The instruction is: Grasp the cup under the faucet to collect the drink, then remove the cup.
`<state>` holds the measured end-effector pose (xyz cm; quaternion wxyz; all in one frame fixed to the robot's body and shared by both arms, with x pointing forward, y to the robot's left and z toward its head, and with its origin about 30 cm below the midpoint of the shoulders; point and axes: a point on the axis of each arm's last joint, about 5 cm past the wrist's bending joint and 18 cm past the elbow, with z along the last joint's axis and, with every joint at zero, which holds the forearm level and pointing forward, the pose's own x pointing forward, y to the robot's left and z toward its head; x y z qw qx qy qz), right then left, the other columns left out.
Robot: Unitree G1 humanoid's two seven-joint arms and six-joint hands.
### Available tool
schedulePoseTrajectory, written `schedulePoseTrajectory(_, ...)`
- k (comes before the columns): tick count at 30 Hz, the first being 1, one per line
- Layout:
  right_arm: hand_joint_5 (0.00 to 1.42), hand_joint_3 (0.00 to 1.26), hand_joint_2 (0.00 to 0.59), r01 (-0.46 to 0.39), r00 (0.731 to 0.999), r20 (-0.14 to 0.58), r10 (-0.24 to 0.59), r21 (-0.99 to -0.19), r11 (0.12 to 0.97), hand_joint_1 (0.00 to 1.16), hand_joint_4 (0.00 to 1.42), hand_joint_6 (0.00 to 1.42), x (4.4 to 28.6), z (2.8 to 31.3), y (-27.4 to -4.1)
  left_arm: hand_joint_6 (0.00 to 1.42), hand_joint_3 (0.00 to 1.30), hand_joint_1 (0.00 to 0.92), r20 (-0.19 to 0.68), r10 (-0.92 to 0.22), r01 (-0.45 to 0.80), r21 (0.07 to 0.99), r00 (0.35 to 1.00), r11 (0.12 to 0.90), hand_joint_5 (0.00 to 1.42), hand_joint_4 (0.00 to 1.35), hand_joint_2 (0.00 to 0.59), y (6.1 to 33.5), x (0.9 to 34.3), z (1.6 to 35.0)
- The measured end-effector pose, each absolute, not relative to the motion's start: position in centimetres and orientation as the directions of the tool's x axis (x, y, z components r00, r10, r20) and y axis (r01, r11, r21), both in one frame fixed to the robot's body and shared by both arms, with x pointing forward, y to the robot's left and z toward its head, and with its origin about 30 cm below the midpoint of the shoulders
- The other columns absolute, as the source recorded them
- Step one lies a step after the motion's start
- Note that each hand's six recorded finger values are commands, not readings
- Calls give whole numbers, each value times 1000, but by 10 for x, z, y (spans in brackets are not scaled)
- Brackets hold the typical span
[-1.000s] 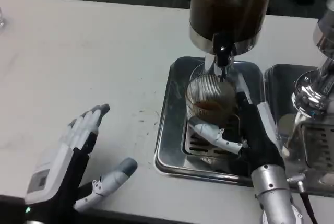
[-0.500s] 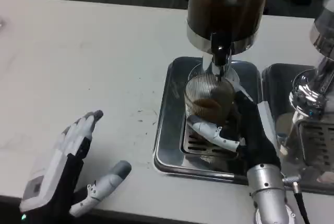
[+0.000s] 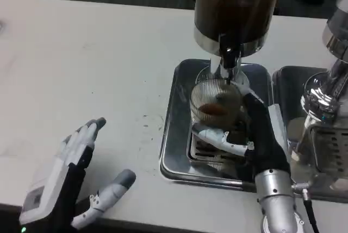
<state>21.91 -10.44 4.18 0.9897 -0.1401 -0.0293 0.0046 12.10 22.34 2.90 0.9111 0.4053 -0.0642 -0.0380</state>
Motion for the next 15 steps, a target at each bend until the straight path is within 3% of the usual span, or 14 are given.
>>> schedulePoseTrajectory(15,698,648,149,40,998,61,-25,-253,967,1103,683,666,218,39,-100,0,41,0,84,-123,20,744,989,668,9,0,161,223,121,29)
